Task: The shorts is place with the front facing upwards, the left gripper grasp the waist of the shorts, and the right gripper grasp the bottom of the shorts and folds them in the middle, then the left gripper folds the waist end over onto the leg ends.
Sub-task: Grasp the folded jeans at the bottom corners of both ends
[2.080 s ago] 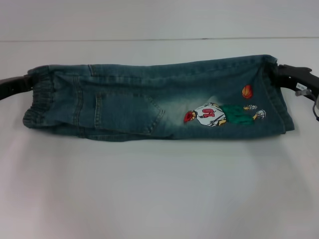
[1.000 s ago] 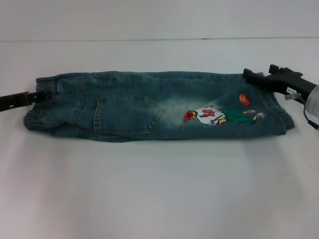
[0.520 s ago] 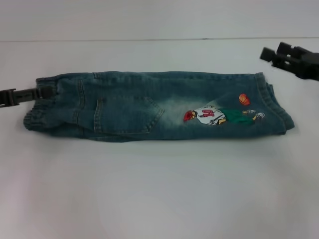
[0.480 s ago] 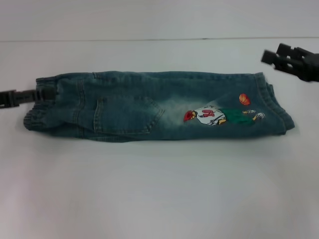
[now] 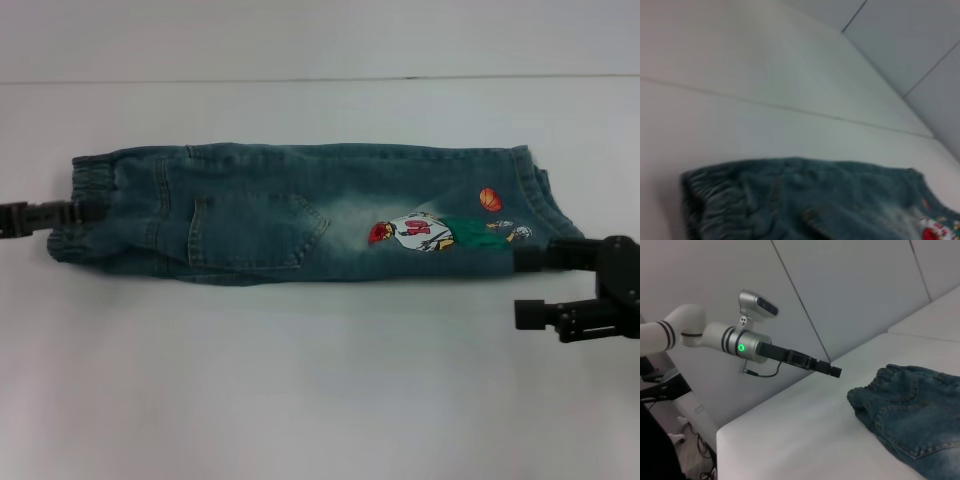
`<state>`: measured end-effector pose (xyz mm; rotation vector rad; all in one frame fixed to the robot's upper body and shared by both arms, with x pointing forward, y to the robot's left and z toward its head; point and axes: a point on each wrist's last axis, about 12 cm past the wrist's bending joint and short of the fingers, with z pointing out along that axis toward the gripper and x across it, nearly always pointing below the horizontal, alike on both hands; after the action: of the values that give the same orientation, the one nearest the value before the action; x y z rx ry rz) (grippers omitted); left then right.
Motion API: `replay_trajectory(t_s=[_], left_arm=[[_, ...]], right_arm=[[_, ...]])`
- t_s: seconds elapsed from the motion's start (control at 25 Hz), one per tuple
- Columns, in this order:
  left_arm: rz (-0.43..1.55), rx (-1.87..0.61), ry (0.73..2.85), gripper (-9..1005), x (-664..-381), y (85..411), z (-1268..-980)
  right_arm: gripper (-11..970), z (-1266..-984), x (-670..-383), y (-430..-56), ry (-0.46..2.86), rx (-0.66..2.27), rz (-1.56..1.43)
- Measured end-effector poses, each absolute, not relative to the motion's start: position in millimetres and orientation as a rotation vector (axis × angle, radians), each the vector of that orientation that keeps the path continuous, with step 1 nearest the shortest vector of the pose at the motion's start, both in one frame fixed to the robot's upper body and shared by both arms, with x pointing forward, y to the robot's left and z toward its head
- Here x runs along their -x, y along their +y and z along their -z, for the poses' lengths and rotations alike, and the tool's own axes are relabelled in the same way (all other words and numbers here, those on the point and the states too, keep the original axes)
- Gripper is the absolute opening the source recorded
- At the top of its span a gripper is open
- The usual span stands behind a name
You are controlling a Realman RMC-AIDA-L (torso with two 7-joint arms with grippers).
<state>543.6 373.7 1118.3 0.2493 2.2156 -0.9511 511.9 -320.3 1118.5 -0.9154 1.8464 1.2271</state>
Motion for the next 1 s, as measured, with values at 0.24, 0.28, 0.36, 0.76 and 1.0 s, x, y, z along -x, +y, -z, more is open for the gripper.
replay_trajectory(t_s=[0.24, 0.28, 0.36, 0.76, 1.0], left_arm=[[0.801, -0.201, 2.353, 840, -549, 385, -1117], [0.743, -0.201, 2.391, 838, -552, 386, -1115], [0.673, -0.209, 2.429, 834, -557, 387, -1113], [0.430, -0.393, 2.540, 811, -575, 361, -1088], [0.413, -0.534, 2.516, 763, -580, 334, -1088]], right_arm=[[955, -1109, -513, -313, 1.851, 0.883, -1.197], [955, -1108, -514, -313, 1.852, 0.878, -1.194], [955, -1107, -515, -311, 1.853, 0.875, -1.192], [948, -1103, -518, -307, 1.851, 0.864, -1.193], [944, -1102, -519, -306, 1.854, 0.854, -1.197]])
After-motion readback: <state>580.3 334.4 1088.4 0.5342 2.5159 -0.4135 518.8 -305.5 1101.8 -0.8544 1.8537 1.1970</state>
